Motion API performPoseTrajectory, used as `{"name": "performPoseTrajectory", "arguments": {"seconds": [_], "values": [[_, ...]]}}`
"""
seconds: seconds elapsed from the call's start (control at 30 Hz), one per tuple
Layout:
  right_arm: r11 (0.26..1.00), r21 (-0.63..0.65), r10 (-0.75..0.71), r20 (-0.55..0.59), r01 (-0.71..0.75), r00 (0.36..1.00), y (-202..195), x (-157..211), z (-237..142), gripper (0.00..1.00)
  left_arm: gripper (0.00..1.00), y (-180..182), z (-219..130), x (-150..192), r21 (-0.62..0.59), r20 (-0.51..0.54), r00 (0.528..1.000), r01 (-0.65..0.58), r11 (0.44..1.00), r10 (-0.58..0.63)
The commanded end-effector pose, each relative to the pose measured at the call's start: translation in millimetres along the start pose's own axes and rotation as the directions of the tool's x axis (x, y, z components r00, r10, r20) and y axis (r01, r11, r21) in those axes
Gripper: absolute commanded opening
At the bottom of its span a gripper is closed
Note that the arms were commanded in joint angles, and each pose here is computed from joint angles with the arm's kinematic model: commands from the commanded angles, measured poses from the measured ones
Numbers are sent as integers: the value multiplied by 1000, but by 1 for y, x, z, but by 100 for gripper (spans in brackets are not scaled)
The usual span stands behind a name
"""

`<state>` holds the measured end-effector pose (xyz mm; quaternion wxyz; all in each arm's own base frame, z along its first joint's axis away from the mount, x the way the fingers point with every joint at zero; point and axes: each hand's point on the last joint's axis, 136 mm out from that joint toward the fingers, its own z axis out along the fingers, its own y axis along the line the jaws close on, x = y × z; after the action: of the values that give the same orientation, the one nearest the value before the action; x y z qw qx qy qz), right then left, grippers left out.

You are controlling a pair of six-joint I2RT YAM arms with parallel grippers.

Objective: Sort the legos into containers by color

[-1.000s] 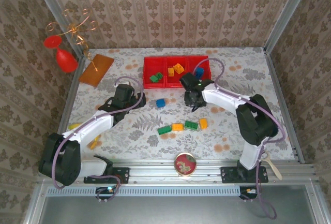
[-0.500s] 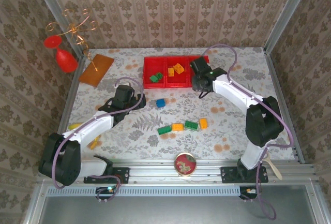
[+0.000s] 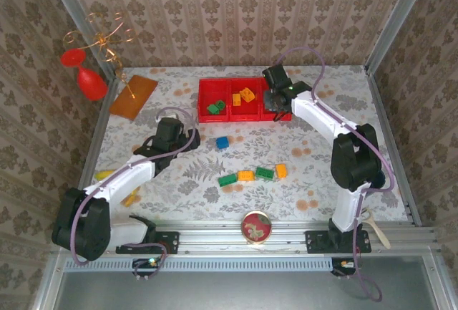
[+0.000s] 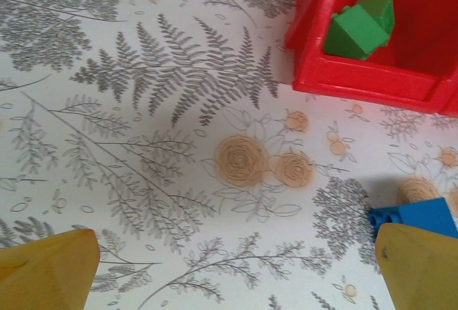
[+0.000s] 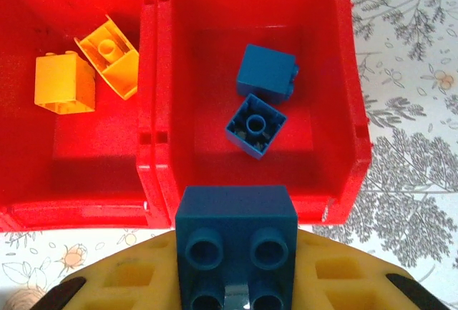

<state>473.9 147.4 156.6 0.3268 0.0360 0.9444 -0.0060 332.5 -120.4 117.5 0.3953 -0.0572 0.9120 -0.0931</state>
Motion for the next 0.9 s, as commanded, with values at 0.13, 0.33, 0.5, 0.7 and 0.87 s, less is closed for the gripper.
{"name": "performPoseTrajectory", "arguments": {"seconds": [0.13,0.33,0.5,0.7,0.87], "values": [[1000,-5,-23,35,24,999,3,-20,9,23,100,5,-3,-1,-3,4,999,34,999,-34],[999,-4,-33,43,34,999,4,-27,19,23,100,4,-3,-1,2,5,999,35,999,-35],[1000,8,-29,28,28,999,-1,-29,35,23,100,4,-4,0,4,3,999,34,999,-34],[999,11,-35,17,35,999,-2,-34,56,28,100,1,-4,0,16,-2,1000,26,1000,-26],[999,17,-48,7,48,999,-1,-38,69,32,100,1,-4,0,22,-8,1000,22,1000,-22]]}}
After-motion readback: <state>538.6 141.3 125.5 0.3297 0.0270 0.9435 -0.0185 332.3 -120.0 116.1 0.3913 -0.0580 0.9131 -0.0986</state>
